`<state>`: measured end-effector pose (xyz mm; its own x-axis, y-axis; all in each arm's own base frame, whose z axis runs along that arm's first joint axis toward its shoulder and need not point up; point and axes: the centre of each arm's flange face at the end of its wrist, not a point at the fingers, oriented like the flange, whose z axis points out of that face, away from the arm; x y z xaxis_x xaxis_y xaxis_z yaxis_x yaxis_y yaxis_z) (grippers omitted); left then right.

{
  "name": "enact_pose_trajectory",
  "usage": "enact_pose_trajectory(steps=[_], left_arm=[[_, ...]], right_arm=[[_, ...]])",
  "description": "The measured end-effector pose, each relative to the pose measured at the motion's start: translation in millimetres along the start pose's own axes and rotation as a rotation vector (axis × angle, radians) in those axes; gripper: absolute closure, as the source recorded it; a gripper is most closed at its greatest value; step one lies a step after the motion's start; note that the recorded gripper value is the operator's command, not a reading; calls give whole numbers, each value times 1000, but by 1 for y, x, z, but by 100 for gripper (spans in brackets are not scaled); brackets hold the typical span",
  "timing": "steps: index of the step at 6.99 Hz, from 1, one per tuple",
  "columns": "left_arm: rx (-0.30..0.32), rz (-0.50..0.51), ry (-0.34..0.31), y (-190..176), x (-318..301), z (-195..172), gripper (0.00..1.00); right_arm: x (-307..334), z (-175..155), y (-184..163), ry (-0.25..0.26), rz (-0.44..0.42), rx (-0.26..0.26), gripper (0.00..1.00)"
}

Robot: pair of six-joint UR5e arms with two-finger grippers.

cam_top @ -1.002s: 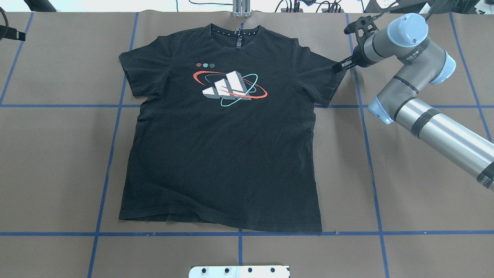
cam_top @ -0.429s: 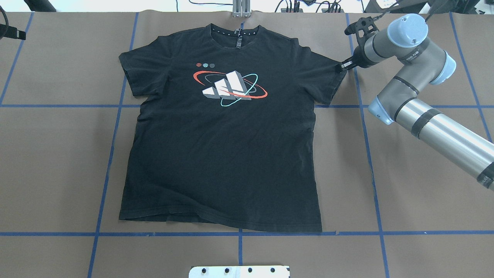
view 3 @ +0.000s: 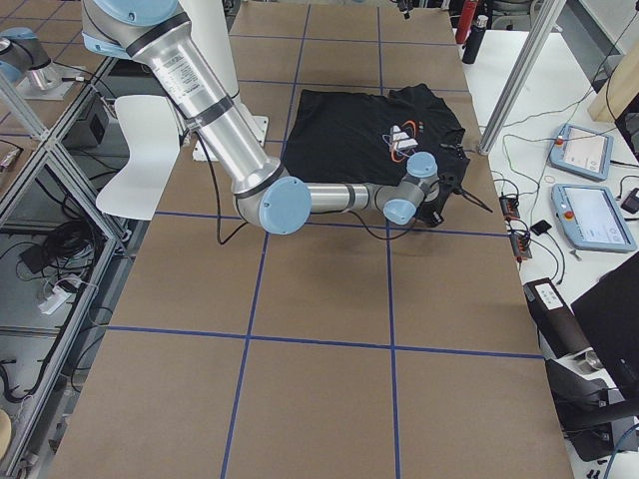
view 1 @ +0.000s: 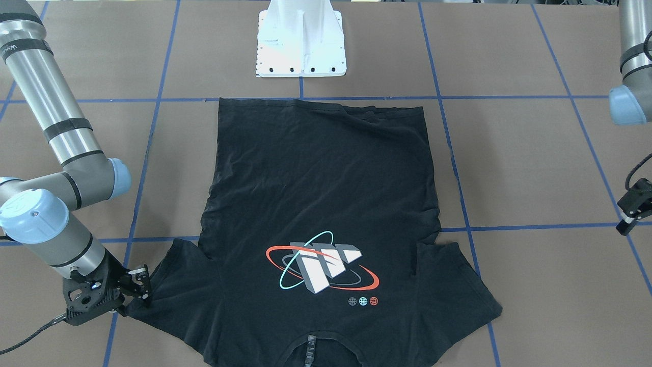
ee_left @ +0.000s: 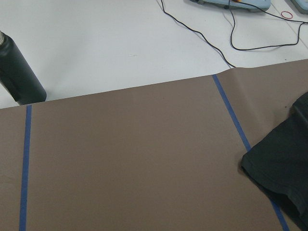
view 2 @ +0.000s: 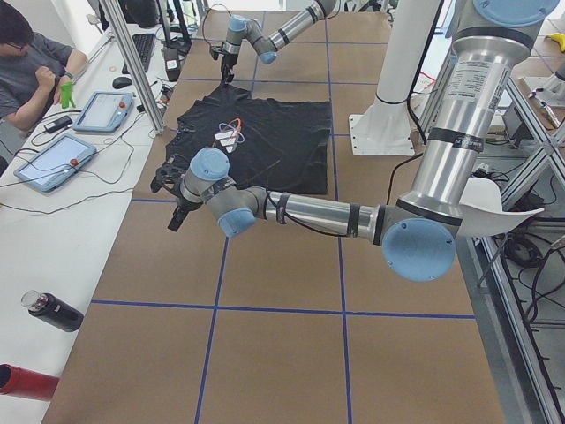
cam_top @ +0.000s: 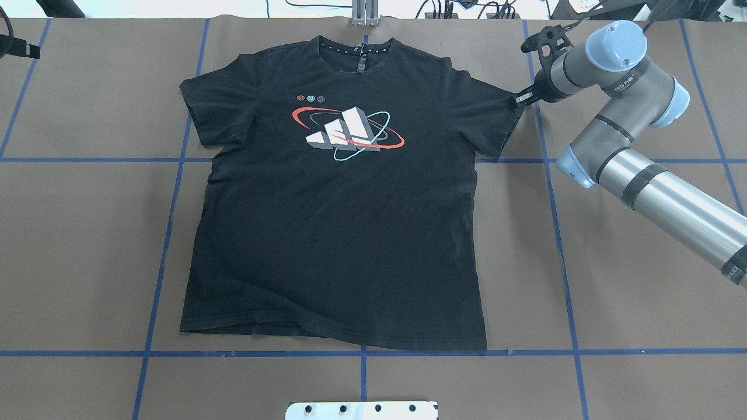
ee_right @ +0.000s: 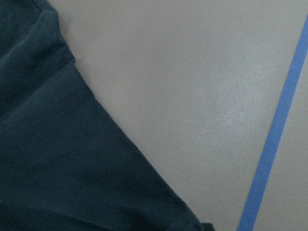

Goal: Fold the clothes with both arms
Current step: 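Fold the grasped sleeve with the right gripper inward toward the collar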

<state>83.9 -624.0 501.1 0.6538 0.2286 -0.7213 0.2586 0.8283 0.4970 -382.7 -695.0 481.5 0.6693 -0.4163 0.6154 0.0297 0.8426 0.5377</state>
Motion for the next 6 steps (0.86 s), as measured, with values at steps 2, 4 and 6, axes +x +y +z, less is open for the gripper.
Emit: enact_pose_trajectory(steps=[2,4,6], left_arm=[[0,-1,-1,-1,0,0,0],[0,-1,-1,-1,0,1,0],[2,0,1,-3,1,0,0]], right_arm=[[-7,-7,-9,-9,19,17,100],[-14,-15,-19,-21,35,34,100],[-48,-40,-45,-86,98,53,100]])
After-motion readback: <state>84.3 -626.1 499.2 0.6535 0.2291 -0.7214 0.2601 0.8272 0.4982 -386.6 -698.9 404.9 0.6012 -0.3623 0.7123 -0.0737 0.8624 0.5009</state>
